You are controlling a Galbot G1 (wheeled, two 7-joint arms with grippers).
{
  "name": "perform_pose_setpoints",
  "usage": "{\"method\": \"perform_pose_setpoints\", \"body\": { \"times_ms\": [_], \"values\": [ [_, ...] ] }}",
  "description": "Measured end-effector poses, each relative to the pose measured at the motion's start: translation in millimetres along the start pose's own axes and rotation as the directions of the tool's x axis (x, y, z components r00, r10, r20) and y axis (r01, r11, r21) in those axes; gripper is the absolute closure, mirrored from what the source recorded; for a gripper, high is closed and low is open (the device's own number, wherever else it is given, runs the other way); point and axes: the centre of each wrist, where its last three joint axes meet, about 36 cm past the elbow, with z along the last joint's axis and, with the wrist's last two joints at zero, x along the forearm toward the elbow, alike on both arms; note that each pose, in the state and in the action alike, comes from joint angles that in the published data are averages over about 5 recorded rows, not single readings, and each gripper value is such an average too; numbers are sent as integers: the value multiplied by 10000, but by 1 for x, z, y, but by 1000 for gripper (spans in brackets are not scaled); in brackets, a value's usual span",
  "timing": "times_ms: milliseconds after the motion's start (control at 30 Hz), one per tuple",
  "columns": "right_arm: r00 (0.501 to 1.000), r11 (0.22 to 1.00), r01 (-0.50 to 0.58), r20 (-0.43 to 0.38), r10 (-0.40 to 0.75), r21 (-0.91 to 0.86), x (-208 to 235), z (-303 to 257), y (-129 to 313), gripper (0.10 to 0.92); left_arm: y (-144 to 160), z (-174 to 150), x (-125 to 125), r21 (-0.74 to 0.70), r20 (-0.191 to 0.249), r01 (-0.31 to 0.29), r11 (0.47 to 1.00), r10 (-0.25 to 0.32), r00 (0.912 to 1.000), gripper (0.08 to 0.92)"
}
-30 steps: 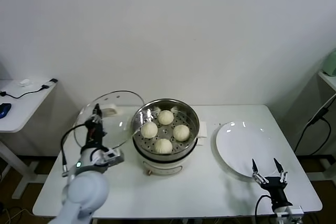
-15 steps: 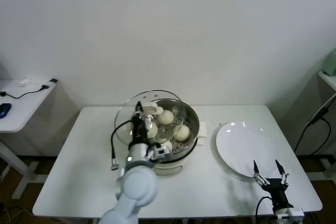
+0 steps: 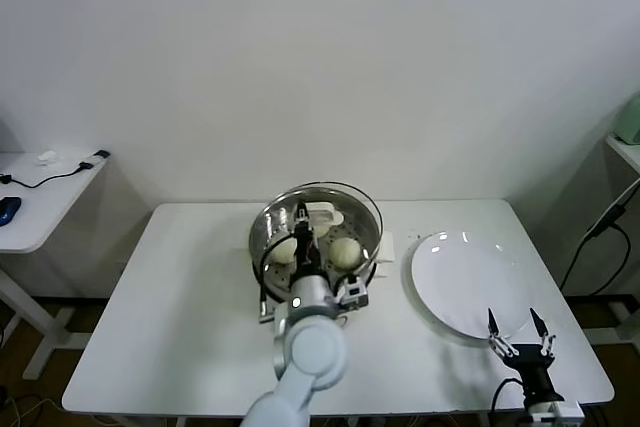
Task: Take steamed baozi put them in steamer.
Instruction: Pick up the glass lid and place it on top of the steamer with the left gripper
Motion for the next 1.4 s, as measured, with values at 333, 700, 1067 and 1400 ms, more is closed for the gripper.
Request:
{"method": "perform_pose_setpoints", "body": {
  "times_ms": [333, 700, 1067, 1400],
  "values": [
    [10000, 10000, -57, 32, 57, 51, 1, 1, -3, 200, -17, -2, -3, -546, -119, -6, 9985, -1, 9999, 863],
    [9999, 9999, -78, 121, 78, 70, 1, 2, -3, 200, -28, -2, -8, -833, -238, 97, 9965, -117, 9996, 863],
    [9998, 9999, -57, 193, 55, 98, 3, 4, -4, 200, -42, -2, -9, -1067, -254, 142, 9942, -170, 9995, 863],
    [9997, 9999, 9, 254, -12, 125, 4, 5, -3, 200, -45, -2, -6, -1045, -165, 88, 9945, -106, 9998, 818]
  ]
}}
